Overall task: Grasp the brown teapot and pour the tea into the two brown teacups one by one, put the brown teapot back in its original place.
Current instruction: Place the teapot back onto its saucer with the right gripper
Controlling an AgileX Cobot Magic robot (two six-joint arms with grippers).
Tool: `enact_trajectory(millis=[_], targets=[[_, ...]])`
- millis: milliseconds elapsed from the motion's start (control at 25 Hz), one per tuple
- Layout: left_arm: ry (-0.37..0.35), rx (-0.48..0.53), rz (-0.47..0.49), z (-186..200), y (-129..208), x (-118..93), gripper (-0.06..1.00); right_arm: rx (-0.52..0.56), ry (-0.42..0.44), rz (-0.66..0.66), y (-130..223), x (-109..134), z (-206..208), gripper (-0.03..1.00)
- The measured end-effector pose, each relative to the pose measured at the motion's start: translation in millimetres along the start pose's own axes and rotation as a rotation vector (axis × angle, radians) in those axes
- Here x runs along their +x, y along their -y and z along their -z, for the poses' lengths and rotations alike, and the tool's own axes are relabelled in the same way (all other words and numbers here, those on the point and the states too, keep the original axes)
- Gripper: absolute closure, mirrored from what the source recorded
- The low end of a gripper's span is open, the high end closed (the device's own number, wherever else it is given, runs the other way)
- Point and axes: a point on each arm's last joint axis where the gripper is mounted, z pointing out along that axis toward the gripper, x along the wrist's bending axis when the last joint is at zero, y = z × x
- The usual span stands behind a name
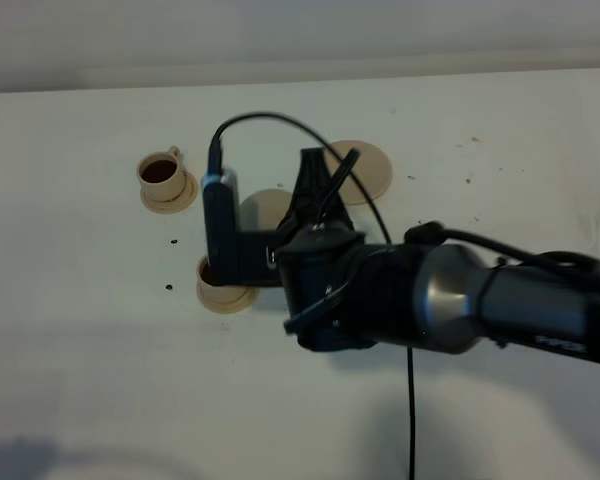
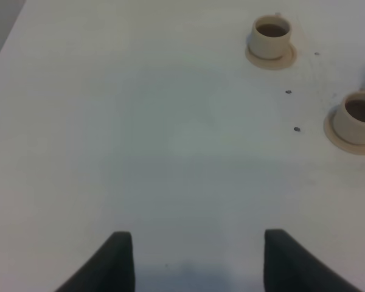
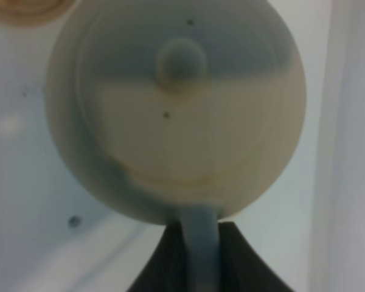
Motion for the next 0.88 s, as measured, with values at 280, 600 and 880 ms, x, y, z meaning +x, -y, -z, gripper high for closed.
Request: enact_trajectory(millis=[280, 600, 880], targets=[[0.005, 0.0, 0.002, 0, 0, 0, 0.47, -0.008, -0.214, -0.306, 11, -4, 18, 0.85], [0.0, 0.0, 0.0, 0, 0, 0, 0.47, -0.077, -0.406, -0.501, 10, -3, 14, 0.85], [0.0, 0.0, 0.0, 0, 0, 0, 0.47, -0.036, -0.443, -0.518, 10, 10, -15, 0.85]])
